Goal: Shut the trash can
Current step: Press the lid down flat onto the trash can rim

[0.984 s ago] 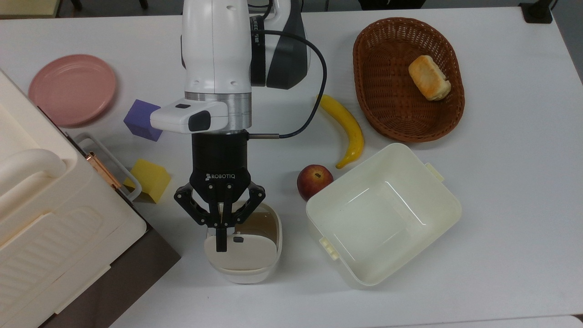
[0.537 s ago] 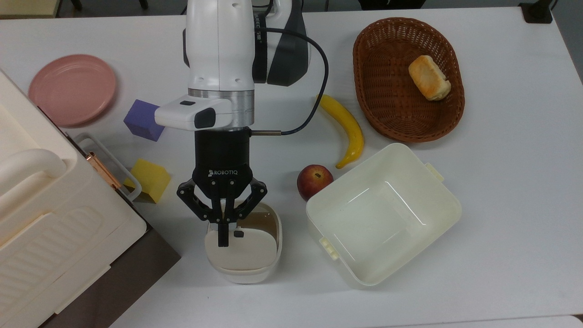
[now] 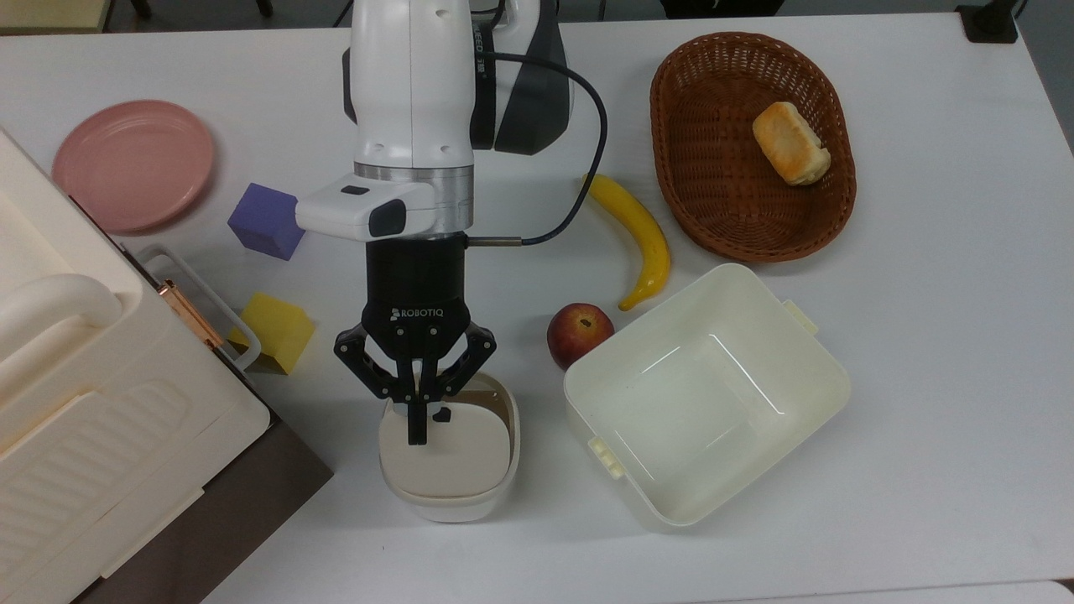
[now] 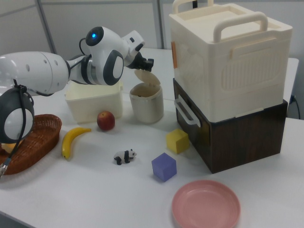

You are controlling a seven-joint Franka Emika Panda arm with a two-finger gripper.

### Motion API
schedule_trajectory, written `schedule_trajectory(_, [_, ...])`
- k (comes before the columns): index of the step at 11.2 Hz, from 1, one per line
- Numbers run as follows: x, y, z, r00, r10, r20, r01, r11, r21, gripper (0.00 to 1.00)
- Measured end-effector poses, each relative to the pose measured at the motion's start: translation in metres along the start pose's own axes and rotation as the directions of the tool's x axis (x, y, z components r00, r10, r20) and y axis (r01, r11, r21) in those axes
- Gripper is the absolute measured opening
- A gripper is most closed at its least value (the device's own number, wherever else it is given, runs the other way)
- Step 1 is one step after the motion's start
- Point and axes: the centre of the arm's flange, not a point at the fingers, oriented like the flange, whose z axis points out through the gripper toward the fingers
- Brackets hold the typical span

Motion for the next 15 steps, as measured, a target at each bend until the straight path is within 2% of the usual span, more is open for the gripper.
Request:
schedule_trajectory(5, [-0.015, -0.008, -0.017, 0.999, -0.008, 0.04, 0.008, 1.0, 0.011, 0.01])
schedule_trajectory(15, [-0.049, -0.015, -0.01, 0.993, -0.014, 0.114, 0.011, 1.0, 0.025, 0.01])
